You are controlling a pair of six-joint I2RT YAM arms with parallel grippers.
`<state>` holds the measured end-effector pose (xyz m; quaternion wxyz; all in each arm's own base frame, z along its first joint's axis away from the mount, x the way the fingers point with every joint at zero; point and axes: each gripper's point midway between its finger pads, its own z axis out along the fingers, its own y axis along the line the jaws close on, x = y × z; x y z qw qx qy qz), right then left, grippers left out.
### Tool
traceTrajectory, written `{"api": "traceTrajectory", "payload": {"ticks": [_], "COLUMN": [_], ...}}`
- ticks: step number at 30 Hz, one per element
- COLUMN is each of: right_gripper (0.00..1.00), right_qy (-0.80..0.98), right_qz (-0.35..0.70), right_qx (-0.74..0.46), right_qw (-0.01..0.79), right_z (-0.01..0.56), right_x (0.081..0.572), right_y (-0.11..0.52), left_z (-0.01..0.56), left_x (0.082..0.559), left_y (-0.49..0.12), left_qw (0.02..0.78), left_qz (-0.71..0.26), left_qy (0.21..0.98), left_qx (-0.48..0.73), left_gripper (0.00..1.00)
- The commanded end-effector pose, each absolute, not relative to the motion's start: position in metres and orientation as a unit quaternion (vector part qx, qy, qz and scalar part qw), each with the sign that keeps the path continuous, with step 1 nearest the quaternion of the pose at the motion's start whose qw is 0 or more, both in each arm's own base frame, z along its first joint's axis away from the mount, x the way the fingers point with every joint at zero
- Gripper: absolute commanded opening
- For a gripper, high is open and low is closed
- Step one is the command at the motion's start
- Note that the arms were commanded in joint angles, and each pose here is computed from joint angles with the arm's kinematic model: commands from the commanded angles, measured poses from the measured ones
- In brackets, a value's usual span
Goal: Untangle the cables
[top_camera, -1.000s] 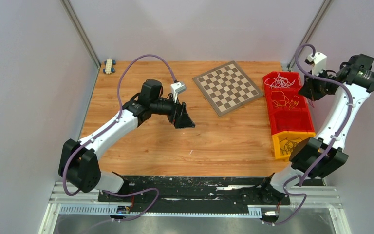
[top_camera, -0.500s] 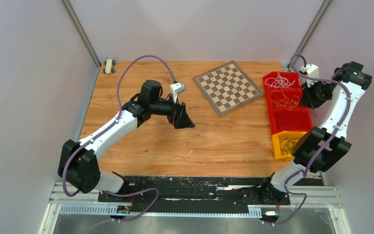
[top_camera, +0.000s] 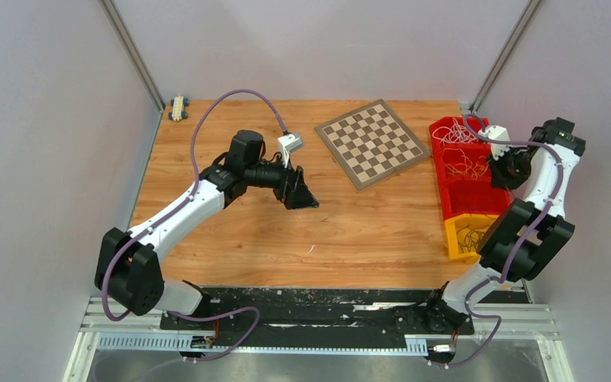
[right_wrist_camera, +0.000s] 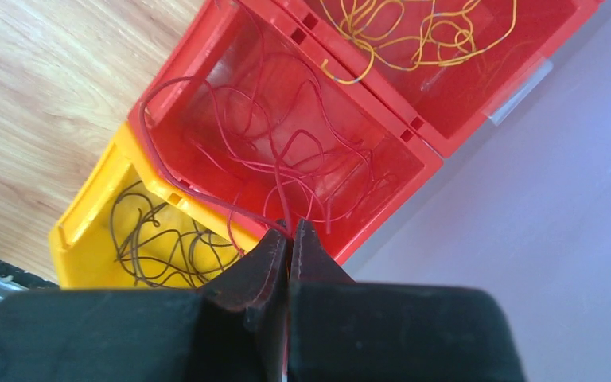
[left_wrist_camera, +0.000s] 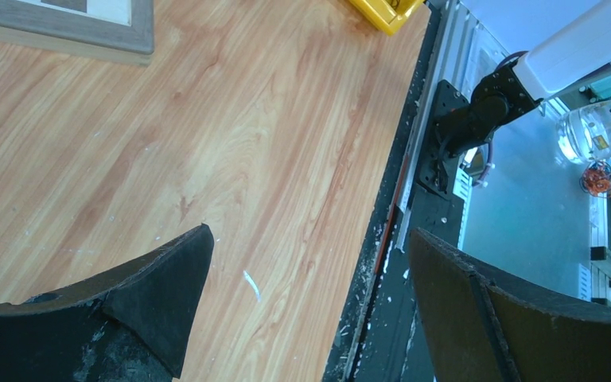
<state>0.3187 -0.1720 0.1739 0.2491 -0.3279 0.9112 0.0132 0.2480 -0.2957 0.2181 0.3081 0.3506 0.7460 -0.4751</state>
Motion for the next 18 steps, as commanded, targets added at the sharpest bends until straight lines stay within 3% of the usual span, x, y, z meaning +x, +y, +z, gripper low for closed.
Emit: {"api": "traceTrajectory", "payload": {"ticks": [1,8,14,18], "right_gripper": [0.0,0.03,0.4,0.45], "right_qy": [0.906,0.915,0.921,0.92], "right_qz": [-0.038,-0.03,-0.038,-0.027], "right_qx": [-0.349,-0.348,-0.334,-0.325], "right_qw": [0.238,0.202,0.199,0.216], "right_z": [0.159,0.124,0.136,0.154], "right_x": [0.328,0.317,0.312,0.313], "right_y": [-0.196,-0.199,-0.199,-0.191], "left_z": [0.223,0.22,0.218,0.218], "left_x": [0.251,0.251,0.25,0.249], "left_y": [-0.294,-0.293,-0.291,-0.291], "left_qw": [0.325,0.323,0.322,0.322], "left_qz": [-0.471,-0.469,-0.465,-0.467], "left_qy": [0.739,0.741,0.743,0.742], "left_qx": [0.356,0.357,0.358,0.356], "left_gripper": [1.0,1.0,1.0,1.0]}}
